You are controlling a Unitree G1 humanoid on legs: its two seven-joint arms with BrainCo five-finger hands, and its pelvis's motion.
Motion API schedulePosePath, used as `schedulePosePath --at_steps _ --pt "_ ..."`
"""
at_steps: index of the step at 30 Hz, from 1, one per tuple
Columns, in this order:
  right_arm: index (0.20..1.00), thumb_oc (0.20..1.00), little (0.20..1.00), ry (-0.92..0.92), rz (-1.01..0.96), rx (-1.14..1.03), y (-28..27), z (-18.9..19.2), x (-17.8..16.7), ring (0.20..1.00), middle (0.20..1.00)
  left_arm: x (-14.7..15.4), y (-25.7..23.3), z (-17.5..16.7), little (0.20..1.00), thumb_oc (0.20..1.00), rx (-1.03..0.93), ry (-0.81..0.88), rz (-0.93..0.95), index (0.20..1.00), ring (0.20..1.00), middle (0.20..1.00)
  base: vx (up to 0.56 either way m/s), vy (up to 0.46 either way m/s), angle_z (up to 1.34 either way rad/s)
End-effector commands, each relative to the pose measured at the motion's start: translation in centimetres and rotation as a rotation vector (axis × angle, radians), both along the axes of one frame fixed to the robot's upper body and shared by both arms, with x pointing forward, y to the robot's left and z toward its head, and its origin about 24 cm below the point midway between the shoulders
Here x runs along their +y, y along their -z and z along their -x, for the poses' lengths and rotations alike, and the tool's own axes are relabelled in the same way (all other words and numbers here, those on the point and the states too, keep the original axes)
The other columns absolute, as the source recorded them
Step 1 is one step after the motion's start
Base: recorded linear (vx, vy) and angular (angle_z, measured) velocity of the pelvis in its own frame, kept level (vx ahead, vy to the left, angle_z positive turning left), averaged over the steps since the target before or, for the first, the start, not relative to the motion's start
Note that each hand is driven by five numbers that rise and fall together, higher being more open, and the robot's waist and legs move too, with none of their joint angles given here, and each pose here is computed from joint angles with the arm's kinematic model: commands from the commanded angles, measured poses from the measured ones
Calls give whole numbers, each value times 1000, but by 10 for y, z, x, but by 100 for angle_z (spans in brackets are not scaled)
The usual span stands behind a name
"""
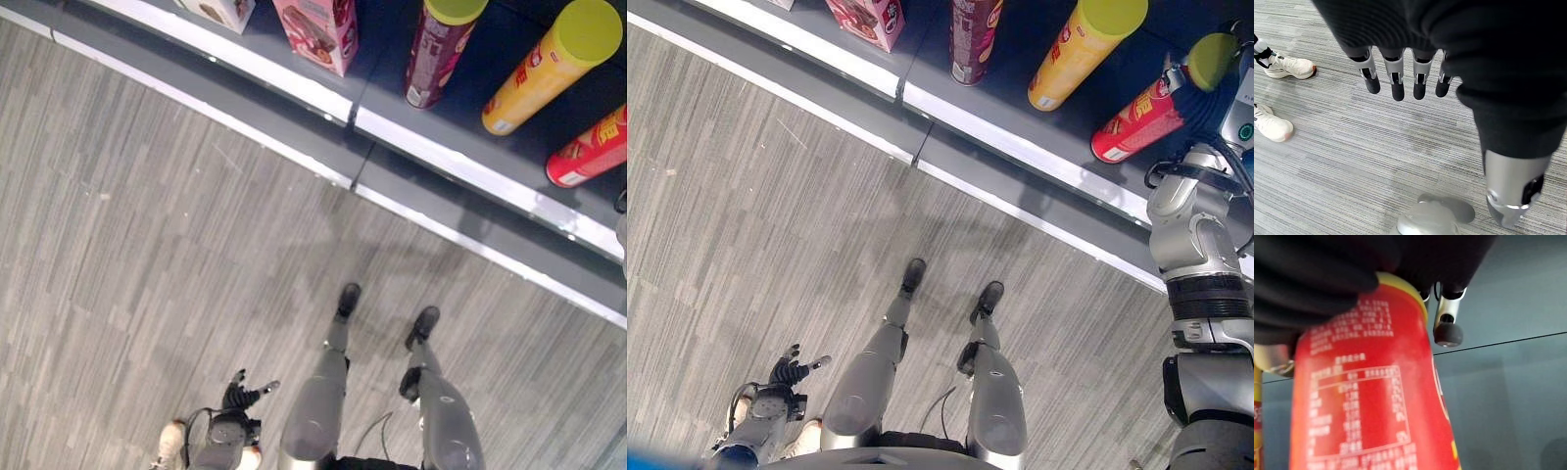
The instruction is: Put the goods on the table back onto the shelves and tidy them up.
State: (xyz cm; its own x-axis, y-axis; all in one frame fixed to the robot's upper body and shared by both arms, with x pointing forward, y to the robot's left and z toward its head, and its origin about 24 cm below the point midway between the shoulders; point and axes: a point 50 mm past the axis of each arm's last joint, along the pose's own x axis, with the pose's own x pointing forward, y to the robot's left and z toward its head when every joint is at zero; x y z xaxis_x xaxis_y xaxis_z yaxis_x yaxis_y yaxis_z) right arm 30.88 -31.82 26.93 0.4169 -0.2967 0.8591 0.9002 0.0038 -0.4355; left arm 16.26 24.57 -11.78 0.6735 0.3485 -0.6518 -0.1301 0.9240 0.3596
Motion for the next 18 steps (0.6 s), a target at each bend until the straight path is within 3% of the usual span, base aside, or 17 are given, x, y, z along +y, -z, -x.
schedulePosePath --at_steps 1,18 --pt "200 200 200 43 128 -73 -32 8 -1 200 200 14 4 10 1000 1000 54 -40 -36 1000 1000 1000 0 0 0" --pt "200 200 200 60 112 -70 -30 8 -5 200 200 14 4 9 1000 1000 55 -45 -38 1000 1000 1000 0 0 0"
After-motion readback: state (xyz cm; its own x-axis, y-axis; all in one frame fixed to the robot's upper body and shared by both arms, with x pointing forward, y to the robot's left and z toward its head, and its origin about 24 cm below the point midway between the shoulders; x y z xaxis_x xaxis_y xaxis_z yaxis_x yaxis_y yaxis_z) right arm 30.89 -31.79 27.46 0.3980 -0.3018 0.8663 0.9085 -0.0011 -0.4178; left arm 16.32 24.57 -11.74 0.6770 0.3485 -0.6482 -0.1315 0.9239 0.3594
